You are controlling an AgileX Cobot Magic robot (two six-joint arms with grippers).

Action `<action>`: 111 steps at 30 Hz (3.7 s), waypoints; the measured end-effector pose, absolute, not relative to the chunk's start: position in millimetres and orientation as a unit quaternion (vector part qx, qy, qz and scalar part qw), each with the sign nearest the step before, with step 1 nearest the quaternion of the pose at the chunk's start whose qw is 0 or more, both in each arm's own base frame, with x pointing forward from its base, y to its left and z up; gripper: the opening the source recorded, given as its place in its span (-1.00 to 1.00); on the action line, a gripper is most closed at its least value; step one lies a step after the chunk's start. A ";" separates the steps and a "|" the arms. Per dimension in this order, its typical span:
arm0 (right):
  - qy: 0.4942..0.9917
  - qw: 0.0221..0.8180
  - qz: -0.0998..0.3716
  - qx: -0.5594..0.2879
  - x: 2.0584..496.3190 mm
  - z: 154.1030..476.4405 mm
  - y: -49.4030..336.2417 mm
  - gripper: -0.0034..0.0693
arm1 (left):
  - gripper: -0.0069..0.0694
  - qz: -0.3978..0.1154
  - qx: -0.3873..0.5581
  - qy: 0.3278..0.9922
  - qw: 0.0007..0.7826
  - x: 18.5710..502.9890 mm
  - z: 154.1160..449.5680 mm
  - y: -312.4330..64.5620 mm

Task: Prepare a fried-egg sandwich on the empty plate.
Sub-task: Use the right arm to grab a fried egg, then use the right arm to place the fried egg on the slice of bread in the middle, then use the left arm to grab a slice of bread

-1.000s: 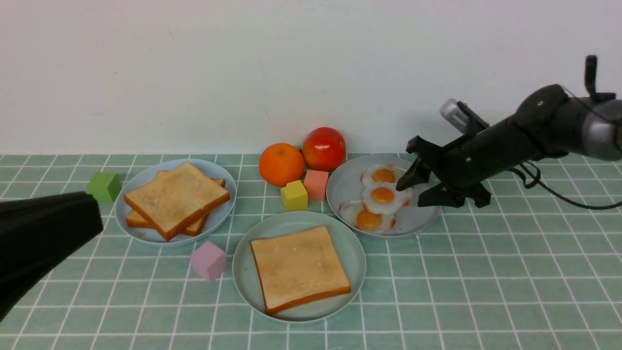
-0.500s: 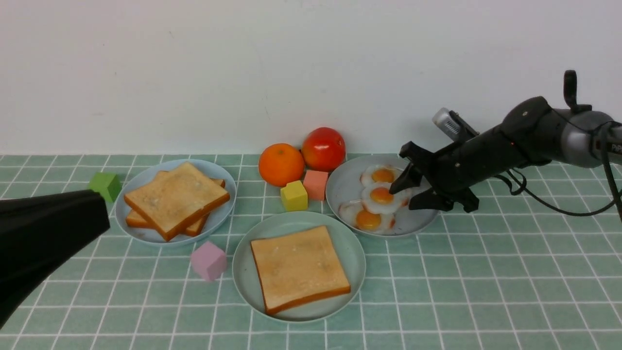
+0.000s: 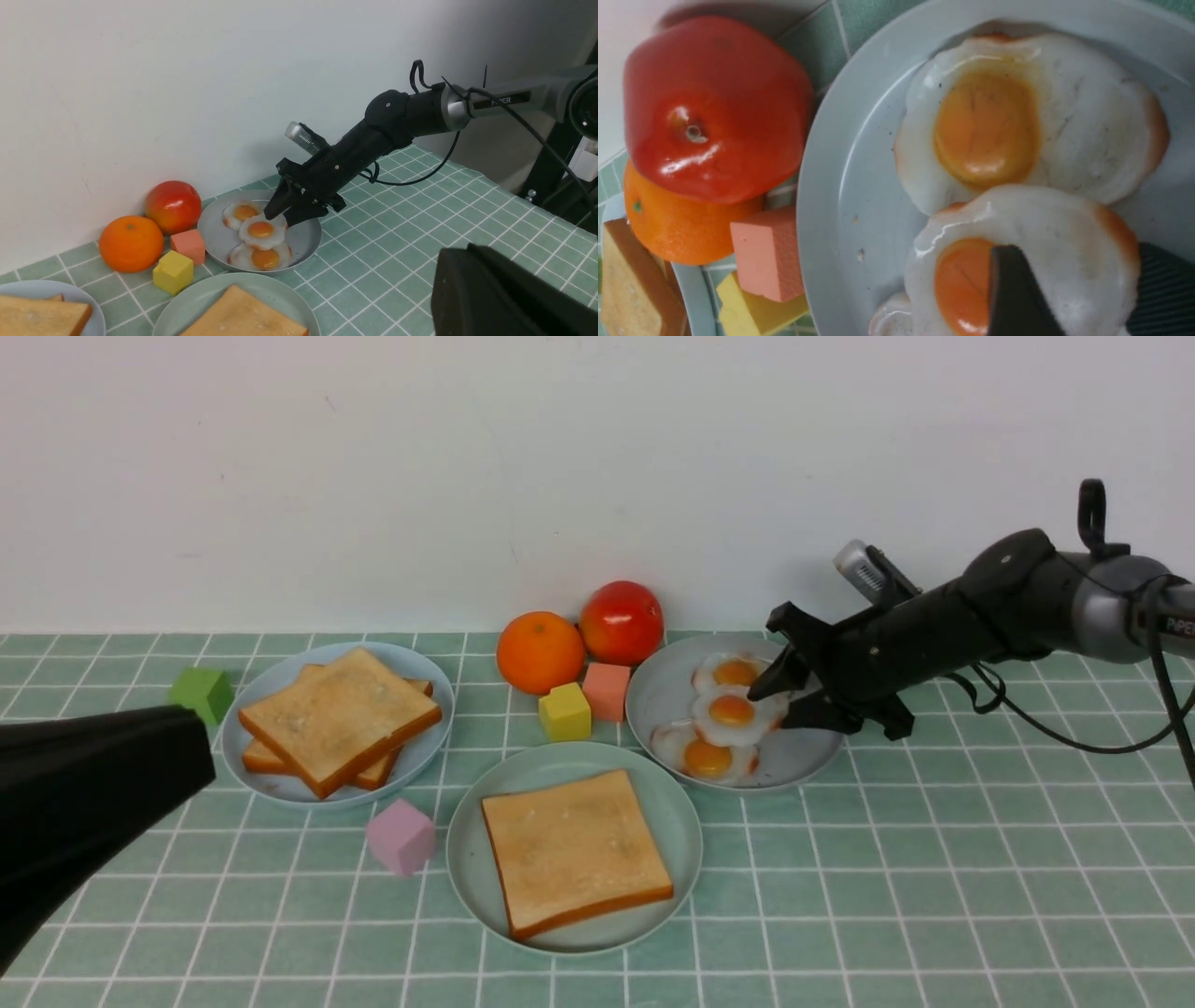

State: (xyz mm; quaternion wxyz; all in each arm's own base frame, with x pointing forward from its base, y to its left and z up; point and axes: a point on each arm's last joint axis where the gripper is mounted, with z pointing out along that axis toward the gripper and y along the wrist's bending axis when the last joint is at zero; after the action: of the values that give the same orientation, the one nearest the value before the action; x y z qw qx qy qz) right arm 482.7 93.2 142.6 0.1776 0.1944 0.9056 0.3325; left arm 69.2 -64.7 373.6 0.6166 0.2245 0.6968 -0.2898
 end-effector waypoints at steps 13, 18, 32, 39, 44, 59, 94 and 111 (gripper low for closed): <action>0.904 0.198 0.348 0.152 476.3 178.9 95.7 -0.68 | -0.85 -0.277 0.232 0.735 0.573 67.9 362.9 -64.0; 0.904 0.207 0.363 0.087 458.7 227.4 98.9 -0.69 | -0.85 -0.267 0.237 0.748 0.560 67.6 359.2 -63.2; 0.910 0.104 0.394 -0.079 362.6 229.4 212.3 -0.69 | -0.85 -0.221 0.255 0.762 0.553 69.2 353.7 -59.2; 0.900 0.114 0.420 -0.029 376.4 199.9 225.9 -0.69 | -0.84 -0.216 0.257 0.769 0.544 68.9 351.5 -58.5; 0.900 0.114 0.420 -0.002 384.9 177.0 228.2 -0.69 | -0.83 -0.215 0.258 0.771 0.541 68.7 350.8 -58.3; 0.903 0.116 0.413 0.011 392.5 169.8 216.5 0.34 | -0.79 -0.220 0.256 0.780 0.528 67.5 348.6 -58.6; 0.858 0.369 0.203 -0.295 147.9 451.3 111.9 -0.89 | -0.84 0.018 0.200 0.944 0.262 349.6 254.5 -103.3; 0.884 0.303 0.204 -0.291 152.5 407.0 117.3 -0.86 | 0.20 0.079 0.253 0.928 0.262 413.3 184.6 -99.2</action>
State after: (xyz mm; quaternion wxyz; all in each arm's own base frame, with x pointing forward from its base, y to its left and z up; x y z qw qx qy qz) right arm 152.5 117.3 407.0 0.3031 -0.2911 0.8842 0.2039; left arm 413.3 -99.2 184.6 0.2625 0.2534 0.9277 0.0791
